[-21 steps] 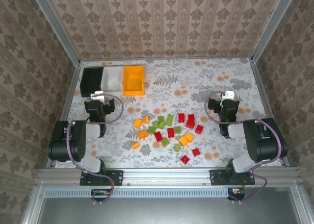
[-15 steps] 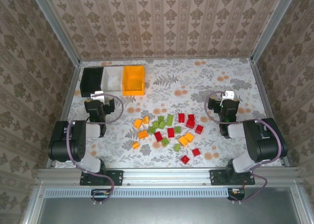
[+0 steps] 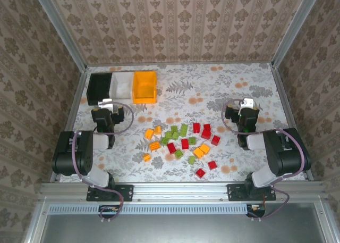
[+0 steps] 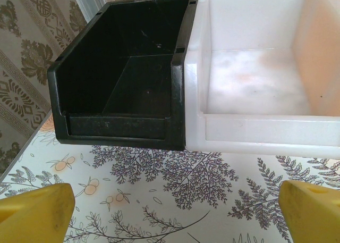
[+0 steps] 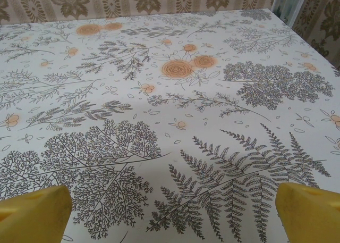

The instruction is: Sort the legos into containers by color

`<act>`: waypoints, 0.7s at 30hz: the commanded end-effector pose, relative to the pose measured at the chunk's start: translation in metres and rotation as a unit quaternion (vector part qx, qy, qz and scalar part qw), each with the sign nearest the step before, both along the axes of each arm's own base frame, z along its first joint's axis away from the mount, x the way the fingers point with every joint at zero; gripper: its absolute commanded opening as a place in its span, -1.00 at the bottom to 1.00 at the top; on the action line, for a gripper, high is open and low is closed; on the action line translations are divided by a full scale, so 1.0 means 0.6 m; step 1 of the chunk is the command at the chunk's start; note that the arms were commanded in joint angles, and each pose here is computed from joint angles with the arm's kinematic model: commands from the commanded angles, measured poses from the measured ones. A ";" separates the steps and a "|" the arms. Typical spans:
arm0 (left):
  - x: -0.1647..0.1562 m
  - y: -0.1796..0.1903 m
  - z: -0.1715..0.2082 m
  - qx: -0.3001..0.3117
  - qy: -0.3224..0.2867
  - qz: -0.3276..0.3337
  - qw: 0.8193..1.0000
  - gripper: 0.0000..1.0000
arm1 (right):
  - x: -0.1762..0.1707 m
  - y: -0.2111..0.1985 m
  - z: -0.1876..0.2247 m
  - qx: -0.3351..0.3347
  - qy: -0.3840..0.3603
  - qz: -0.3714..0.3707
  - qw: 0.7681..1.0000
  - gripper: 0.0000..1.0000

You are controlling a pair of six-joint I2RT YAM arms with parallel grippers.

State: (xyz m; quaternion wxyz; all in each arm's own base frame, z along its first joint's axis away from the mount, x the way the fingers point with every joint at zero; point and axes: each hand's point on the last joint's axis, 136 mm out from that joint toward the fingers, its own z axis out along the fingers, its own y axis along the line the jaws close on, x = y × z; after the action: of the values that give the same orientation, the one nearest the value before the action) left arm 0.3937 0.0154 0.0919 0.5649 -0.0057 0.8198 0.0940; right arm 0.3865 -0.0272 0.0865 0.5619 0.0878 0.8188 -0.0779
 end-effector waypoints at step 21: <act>0.001 0.009 0.023 0.003 -0.021 0.026 0.999 1.00 | 0.011 0.004 0.031 0.003 -0.022 0.013 1.000 1.00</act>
State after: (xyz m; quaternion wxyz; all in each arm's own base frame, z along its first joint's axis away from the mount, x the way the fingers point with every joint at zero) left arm 0.3935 0.0163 0.0920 0.5647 -0.0074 0.8196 0.0970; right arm 0.3868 -0.0267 0.0864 0.5619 0.0857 0.8195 -0.0732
